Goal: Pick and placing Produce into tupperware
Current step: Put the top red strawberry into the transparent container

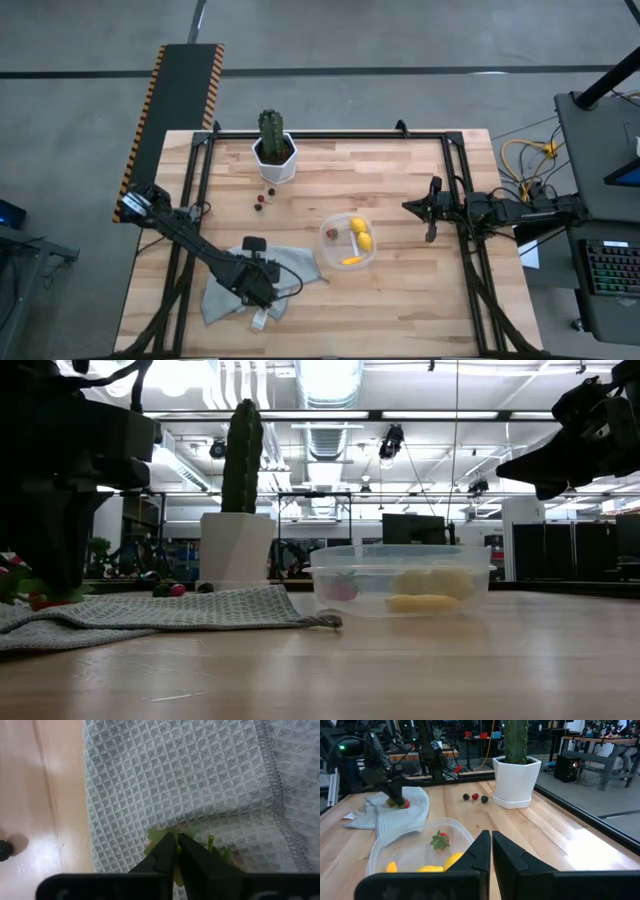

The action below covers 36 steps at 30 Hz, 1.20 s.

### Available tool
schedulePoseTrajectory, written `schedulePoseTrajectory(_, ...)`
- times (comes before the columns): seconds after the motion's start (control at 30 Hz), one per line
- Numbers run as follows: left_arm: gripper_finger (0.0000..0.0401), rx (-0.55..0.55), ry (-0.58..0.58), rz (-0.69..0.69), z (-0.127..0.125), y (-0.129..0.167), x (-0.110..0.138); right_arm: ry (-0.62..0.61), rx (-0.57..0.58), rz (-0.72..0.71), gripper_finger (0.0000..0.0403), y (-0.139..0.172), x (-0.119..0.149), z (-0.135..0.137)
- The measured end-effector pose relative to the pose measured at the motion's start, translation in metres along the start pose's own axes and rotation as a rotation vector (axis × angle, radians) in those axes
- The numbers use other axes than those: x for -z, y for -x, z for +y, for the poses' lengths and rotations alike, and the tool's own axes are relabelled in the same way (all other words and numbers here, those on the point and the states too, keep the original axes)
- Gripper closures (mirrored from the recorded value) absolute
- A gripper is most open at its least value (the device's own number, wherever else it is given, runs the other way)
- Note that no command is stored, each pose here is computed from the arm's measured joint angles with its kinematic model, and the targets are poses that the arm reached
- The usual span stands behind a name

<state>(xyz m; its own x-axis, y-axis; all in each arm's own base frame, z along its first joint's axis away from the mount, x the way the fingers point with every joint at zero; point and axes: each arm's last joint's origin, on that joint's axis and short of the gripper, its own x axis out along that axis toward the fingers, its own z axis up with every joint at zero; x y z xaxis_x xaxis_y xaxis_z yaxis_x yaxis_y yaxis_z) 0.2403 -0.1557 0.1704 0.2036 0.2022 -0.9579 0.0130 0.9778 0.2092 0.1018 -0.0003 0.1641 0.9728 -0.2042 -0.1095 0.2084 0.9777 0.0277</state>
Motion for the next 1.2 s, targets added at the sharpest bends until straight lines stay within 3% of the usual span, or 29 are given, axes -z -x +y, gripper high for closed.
schedulePoseTrajectory(0.6,0.0401,0.000,-0.023,-0.021,0.010,0.006,-0.014,0.000,0.000,0.000,0.0394,0.000,0.000,0.000)
schedulePoseTrajectory(0.9,0.0401,0.002,-0.071,-0.070,0.021,0.017,-0.034,0.000,0.000,0.000,0.0394,0.000,0.000,0.000)
schedulePoseTrajectory(1.2,0.0401,-0.065,-0.161,-0.193,0.043,0.035,-0.065,0.000,0.000,0.000,0.0394,0.000,0.000,0.000)
